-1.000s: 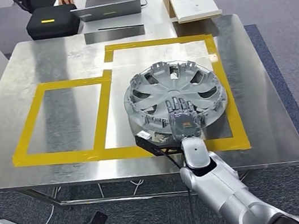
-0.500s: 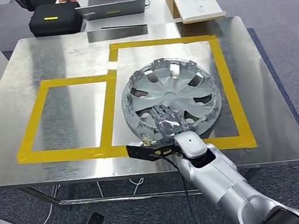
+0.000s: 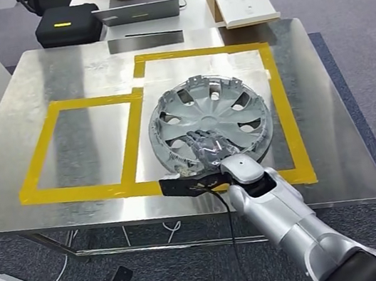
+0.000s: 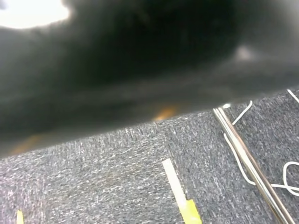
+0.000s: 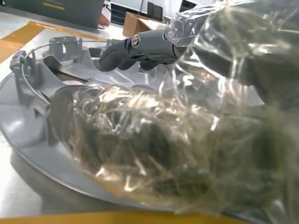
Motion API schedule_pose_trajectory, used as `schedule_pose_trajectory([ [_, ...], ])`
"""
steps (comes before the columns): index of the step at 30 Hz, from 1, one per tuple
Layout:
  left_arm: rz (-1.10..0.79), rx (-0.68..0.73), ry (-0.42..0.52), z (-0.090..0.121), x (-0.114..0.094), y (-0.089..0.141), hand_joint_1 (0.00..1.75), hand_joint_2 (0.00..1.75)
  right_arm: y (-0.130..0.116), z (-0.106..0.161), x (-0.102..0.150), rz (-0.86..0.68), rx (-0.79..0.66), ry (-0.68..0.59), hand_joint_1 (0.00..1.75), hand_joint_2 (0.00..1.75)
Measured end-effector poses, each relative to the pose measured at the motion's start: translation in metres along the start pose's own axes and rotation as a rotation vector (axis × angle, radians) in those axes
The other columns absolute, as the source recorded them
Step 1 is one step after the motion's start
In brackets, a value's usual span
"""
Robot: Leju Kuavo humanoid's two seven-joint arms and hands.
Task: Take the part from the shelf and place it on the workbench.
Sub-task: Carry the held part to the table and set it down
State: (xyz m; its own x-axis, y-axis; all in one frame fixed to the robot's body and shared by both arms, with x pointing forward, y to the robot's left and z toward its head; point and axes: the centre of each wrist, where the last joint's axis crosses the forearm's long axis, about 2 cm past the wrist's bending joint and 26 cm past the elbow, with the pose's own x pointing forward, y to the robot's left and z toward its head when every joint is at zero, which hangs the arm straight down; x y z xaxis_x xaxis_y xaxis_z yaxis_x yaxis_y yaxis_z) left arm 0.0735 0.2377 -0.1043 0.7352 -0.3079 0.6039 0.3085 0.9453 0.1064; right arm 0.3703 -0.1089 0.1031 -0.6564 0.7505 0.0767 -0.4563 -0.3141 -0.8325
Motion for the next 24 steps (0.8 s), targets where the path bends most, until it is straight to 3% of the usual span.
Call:
schedule_pose_trajectory([
  [14,-0.001,0.006,0.003,0.000,-0.002,0.002,0.00,0.00,-0.007,-0.001,0.004,0.035,-0.056,0.009,0.00,0.00],
  [16,0.002,0.009,0.003,0.001,-0.002,0.002,0.00,0.00,-0.009,0.000,0.004,0.015,-0.167,0.026,0.00,0.00],
  [19,0.010,0.021,0.006,0.001,-0.003,0.001,0.00,0.00,-0.004,0.005,0.007,-0.071,-0.464,0.033,0.00,0.00],
  [24,0.004,0.068,0.025,0.005,-0.008,-0.001,0.00,0.00,0.013,0.030,0.027,-0.412,-0.962,-0.018,0.00,0.00],
])
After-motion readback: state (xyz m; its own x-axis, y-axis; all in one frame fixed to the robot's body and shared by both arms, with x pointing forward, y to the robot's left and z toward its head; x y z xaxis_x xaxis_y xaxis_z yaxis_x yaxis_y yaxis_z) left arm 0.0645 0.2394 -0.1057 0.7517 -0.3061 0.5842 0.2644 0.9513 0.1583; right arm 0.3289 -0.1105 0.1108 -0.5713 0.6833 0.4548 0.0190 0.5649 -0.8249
